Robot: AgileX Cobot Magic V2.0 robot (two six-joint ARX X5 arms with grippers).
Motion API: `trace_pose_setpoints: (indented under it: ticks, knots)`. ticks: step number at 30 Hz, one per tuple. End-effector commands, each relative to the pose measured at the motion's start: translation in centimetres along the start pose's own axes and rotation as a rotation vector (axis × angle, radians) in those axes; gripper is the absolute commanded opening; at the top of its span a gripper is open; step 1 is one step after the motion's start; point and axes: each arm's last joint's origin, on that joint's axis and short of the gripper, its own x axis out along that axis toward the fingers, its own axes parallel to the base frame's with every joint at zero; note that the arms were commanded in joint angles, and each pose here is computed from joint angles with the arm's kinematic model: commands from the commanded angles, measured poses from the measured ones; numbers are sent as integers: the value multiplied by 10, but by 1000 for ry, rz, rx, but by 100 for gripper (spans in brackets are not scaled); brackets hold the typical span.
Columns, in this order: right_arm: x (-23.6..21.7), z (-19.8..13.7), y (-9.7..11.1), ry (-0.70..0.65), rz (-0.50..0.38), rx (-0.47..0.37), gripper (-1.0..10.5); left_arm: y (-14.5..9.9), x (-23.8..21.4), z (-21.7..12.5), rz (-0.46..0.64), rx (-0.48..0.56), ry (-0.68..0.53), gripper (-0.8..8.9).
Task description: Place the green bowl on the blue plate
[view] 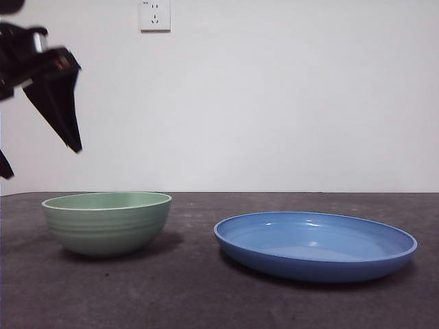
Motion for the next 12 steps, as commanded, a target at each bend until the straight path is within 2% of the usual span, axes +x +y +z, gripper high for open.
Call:
trace_pose_setpoints:
  ticks: [1,12]
  knots:
    - [-2,4,3,-15,6,-20,575,2,12,9,2,8,-4,593]
    - [-2,4,2,-15,5,-20,575,13,57,15,2,-37,45,588]
